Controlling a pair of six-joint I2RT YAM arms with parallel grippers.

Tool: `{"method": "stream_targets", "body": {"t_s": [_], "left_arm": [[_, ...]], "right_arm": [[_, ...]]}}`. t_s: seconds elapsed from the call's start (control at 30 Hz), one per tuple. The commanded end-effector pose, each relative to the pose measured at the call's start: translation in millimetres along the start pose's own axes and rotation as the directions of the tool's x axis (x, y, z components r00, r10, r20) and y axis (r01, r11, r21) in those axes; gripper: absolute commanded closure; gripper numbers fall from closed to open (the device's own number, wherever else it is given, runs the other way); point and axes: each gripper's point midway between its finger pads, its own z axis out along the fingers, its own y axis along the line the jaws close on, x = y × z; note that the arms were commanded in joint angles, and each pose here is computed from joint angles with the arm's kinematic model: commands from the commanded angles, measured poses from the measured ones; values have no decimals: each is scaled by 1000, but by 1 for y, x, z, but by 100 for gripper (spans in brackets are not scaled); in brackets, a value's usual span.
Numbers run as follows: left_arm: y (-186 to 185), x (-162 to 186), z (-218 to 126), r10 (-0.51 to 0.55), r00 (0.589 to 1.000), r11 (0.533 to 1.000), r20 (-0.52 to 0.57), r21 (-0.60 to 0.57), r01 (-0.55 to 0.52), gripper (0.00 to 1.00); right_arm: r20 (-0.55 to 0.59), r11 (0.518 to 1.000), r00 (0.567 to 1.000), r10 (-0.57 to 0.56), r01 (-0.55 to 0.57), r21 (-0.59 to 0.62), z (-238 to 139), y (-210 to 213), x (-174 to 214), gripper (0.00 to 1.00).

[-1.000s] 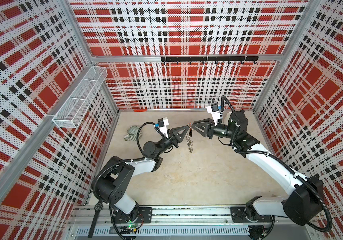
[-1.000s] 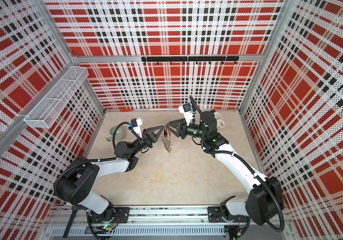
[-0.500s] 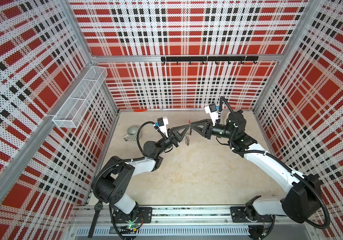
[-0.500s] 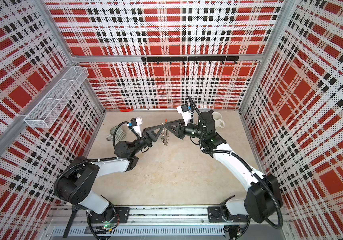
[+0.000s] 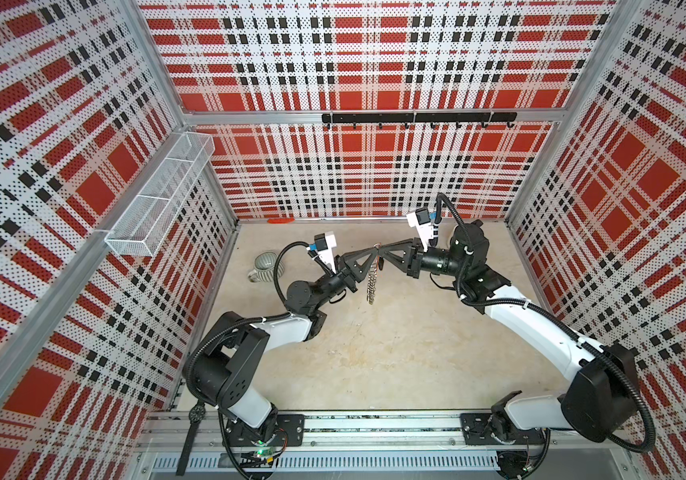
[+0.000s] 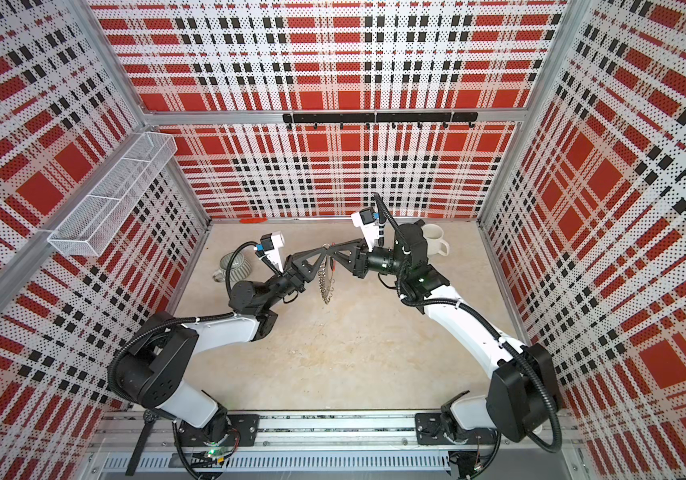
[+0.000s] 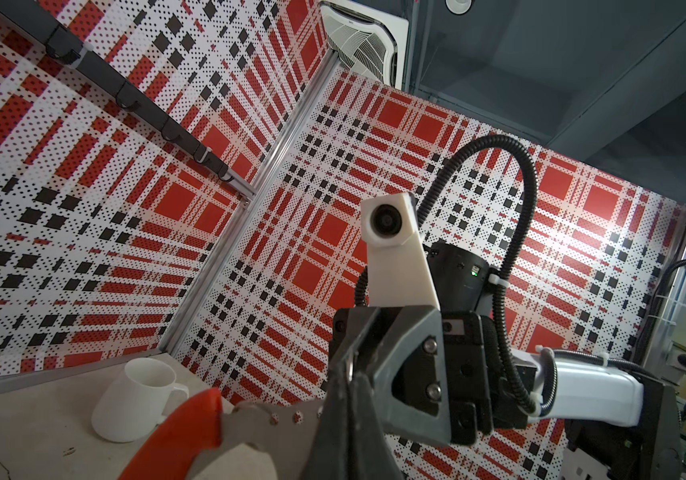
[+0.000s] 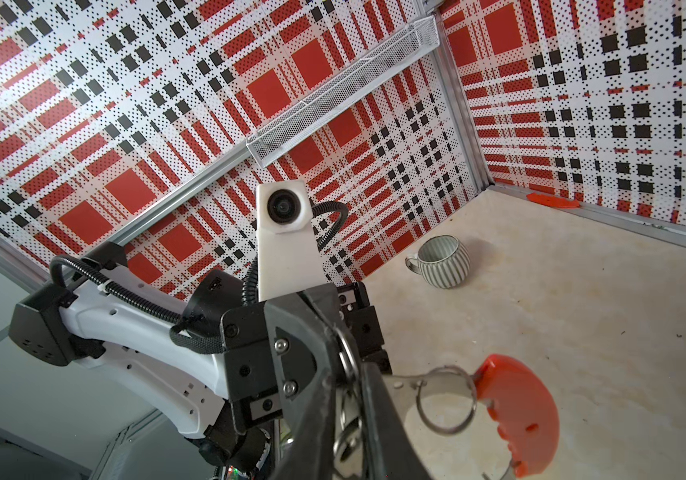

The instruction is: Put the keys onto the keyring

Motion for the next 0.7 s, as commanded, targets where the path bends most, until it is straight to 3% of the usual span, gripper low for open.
{"method": "stream_targets", "body": {"t_s": [0.0,0.1,0.27,0.47,0.57,0.67], "left_arm": [[-47,-37,-1,112,982,976,153,168,-138,100],[-44,-35,-2,108,983,978,152,159,-132,100],[-41,-30,-3,128,982,978,135,146,-148,99],[-17,-14,-10,260,965,965,20,33,-261,74],[1,0,-17,381,917,922,-115,-31,-387,69],[22,16,-24,486,826,852,-284,-58,-521,69]], "right_arm": [[4,999,1000,-21,21,-25,1,5,2,93],[6,999,1000,-22,22,-23,1,6,1,100],[-6,999,999,-53,53,0,0,4,1,100],[-98,967,981,-168,183,175,-8,-19,2,100],[-180,916,953,-245,289,279,-14,-38,3,100],[-251,866,918,-307,379,328,-21,-47,3,100]]}}
